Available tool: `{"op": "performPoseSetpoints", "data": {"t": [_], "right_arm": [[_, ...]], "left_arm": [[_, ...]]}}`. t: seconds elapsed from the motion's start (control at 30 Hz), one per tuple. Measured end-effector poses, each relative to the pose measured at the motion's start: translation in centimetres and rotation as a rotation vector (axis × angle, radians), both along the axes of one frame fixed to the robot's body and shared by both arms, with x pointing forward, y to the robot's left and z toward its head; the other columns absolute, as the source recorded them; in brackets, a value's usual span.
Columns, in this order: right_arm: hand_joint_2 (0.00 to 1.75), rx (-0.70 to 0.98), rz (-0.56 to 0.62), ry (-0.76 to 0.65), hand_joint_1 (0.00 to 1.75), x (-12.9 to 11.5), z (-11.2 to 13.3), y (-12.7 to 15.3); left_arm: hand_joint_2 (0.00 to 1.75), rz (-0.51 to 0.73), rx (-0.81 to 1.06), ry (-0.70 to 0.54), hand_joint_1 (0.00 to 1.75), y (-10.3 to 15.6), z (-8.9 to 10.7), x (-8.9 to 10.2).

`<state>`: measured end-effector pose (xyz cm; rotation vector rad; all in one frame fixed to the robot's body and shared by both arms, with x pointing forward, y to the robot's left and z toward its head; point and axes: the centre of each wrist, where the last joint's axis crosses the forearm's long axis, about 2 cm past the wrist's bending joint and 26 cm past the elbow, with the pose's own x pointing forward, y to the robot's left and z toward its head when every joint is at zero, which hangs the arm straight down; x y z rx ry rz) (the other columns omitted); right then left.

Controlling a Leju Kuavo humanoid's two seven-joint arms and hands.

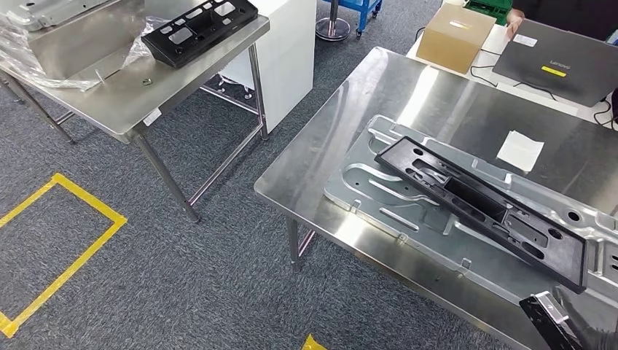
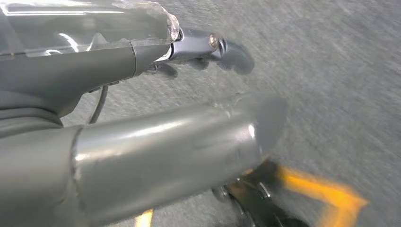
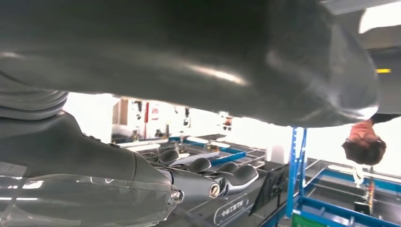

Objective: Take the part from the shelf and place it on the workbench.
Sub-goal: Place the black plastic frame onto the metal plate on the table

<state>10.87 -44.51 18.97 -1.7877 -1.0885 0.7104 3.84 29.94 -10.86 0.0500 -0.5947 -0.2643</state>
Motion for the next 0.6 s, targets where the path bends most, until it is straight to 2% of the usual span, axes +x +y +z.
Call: {"op": "performPoseSetpoints", "data": {"t": [0.1,0.2,0.6], "right_arm": [[0.00,0.014,-0.024,-0.027,0.00,1.6,0.0,1.0],[0.00,0.038,-0.027,-0.050,0.00,2.3,0.0,1.7],[0.00,0.055,0.037,-0.048,0.00,2.6,-0.5,3.2]], "left_arm": [[0.00,-0.035,-0.005,-0.010,0.00,-5.2,0.5,3.0],[0.00,-0.064,-0.052,-0.030,0.00,-7.7,0.9,4.2],[0.00,-0.093,-0.089,-0.055,0.00,-9.1,1.2,4.7]]}}
